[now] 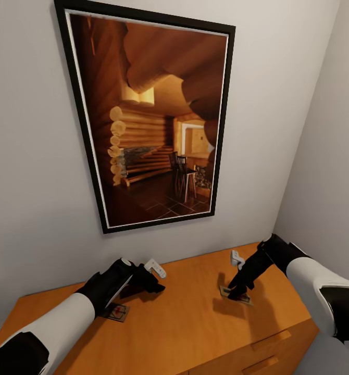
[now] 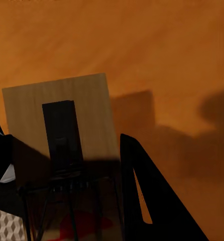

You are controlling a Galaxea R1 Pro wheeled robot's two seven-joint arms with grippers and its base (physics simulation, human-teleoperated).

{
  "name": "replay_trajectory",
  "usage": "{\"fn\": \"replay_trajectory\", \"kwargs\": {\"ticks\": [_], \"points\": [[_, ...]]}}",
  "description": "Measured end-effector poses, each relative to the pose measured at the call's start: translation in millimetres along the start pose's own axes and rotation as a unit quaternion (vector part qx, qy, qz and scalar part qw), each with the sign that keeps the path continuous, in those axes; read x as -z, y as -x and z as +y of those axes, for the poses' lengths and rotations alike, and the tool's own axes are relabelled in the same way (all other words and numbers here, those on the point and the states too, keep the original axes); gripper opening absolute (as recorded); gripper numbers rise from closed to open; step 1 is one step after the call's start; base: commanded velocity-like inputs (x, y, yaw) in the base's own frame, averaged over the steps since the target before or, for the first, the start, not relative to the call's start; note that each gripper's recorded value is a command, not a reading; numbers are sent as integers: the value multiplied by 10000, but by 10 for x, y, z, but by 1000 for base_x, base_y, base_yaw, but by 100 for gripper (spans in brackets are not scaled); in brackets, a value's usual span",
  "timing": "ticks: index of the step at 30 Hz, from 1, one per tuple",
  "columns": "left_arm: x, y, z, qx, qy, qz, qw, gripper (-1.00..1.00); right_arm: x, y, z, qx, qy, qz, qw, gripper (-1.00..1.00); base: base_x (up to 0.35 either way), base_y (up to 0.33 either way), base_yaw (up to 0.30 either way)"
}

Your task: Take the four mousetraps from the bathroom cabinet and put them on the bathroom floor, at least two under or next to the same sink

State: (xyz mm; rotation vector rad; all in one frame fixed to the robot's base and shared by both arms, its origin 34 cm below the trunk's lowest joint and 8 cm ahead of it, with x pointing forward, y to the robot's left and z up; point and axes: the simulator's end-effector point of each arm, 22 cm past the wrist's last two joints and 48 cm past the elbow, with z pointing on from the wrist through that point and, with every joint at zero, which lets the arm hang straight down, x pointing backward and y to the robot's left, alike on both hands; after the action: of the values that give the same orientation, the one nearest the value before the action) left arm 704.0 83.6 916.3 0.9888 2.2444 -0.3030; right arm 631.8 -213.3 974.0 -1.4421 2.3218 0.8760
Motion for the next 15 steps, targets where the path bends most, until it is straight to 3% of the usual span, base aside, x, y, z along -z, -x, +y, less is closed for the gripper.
{"fn": "replay_trajectory", "kwargs": {"ticks": [15], "points": [[-1,-1,-3,-6,-1,3,10000,100,-44,69,30,64,38,-13,10000,-100,0,0,0]]}}
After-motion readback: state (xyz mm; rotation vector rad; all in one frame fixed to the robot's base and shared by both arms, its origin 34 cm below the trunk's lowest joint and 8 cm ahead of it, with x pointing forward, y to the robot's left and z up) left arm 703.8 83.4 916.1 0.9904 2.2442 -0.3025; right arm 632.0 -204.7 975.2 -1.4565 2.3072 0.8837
